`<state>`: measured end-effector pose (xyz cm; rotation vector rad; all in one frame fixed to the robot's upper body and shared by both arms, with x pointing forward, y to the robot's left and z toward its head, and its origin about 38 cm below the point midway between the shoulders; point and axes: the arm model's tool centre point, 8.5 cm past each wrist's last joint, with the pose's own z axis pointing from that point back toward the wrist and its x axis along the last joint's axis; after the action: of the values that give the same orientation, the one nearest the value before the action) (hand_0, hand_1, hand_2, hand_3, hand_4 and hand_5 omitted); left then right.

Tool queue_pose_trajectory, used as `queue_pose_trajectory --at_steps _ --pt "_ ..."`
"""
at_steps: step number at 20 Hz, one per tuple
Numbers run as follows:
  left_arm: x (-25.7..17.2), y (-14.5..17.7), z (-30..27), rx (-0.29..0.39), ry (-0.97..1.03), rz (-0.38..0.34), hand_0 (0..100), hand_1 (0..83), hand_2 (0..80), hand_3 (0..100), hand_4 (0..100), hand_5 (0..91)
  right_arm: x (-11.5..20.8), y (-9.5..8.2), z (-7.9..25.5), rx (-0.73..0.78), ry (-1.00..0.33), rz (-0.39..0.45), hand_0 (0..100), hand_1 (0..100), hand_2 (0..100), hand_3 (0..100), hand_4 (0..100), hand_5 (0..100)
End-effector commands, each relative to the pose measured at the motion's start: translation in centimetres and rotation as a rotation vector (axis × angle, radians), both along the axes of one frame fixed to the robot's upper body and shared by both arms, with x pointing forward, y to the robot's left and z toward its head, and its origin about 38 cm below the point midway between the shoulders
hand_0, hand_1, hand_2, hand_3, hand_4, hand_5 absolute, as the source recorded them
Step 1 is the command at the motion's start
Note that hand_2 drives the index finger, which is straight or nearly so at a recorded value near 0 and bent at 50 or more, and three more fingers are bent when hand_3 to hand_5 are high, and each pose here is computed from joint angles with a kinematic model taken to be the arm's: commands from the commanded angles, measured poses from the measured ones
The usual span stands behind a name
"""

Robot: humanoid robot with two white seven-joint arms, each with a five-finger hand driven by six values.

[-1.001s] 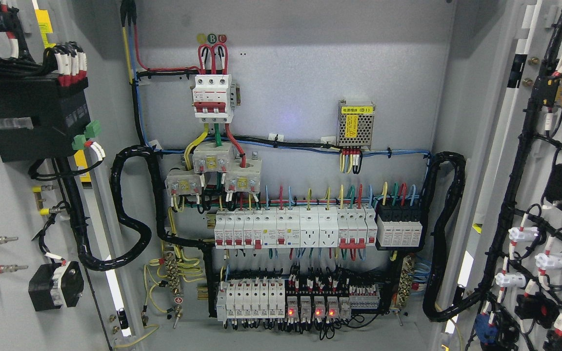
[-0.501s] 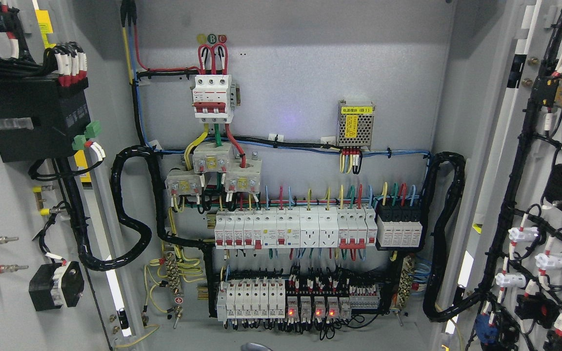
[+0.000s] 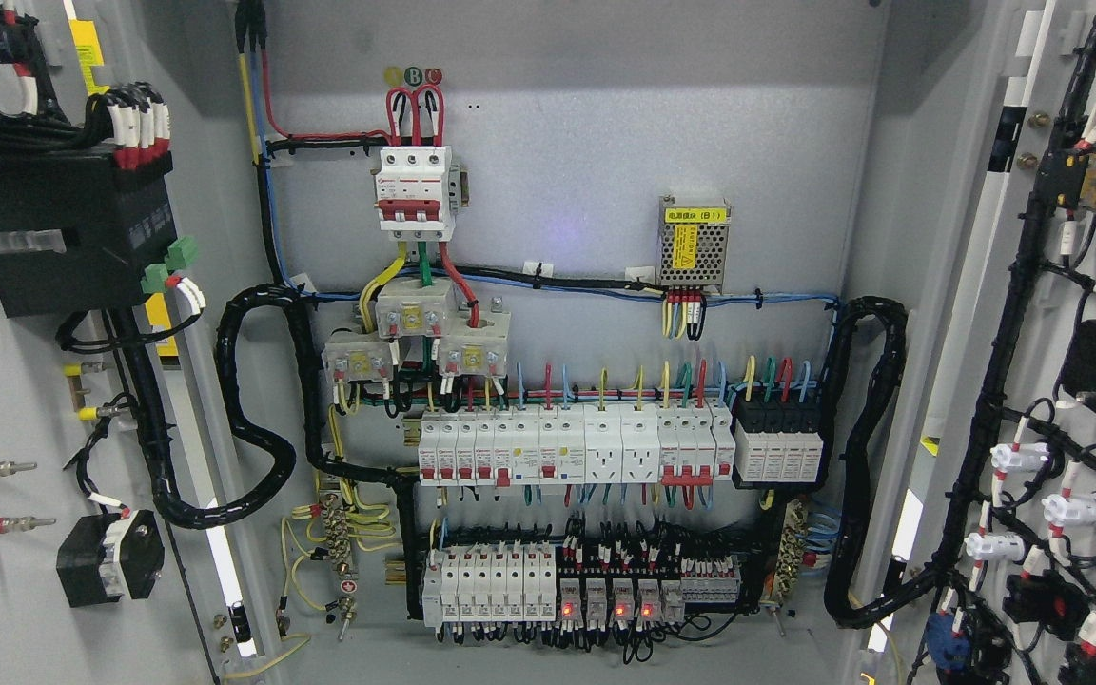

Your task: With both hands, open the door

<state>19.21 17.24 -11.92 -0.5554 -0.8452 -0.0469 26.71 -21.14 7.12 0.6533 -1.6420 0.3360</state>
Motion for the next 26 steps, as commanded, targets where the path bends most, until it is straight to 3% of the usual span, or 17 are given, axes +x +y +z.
queue_pose_trajectory --at_steps 1,4,9,14,21,26 --pt "5.5 0.8 14.3 -0.010 -0.466 -0.008 0 0.0 0.0 1 0 0.0 -3.8 -6.1 5.8 -0.099 -0.139 -0.109 22 0 0 0 0 0" --pt "5.5 0.3 15.8 -0.024 -0.600 -0.003 0 0.0 0.0 1 0 0.0 -5.0 -5.9 7.1 -0.089 -0.198 -0.109 22 0 0 0 0 0" --pt "5.0 -0.6 18.9 -0.040 -0.728 -0.071 0 0.0 0.0 1 0 0.0 -6.3 -6.1 7.8 -0.068 -0.308 -0.131 22 0 0 0 0 0" --pt "4.6 -0.6 23.0 -0.053 -0.859 -0.068 0 0.0 0.0 1 0 0.0 -7.8 -6.1 8.4 -0.048 -0.374 -0.144 22 0 0 0 0 0" --pt "4.2 2.4 25.9 0.005 -1.023 -0.027 0 0.0 0.0 1 0 0.0 -8.1 -6.7 9.5 -0.021 -0.471 -0.193 22 0 0 0 0 0" --pt "3.8 4.8 26.2 0.061 -1.055 -0.047 0 0.0 0.0 1 0 0.0 -7.5 -6.9 10.3 -0.014 -0.521 -0.202 22 0 0 0 0 0"
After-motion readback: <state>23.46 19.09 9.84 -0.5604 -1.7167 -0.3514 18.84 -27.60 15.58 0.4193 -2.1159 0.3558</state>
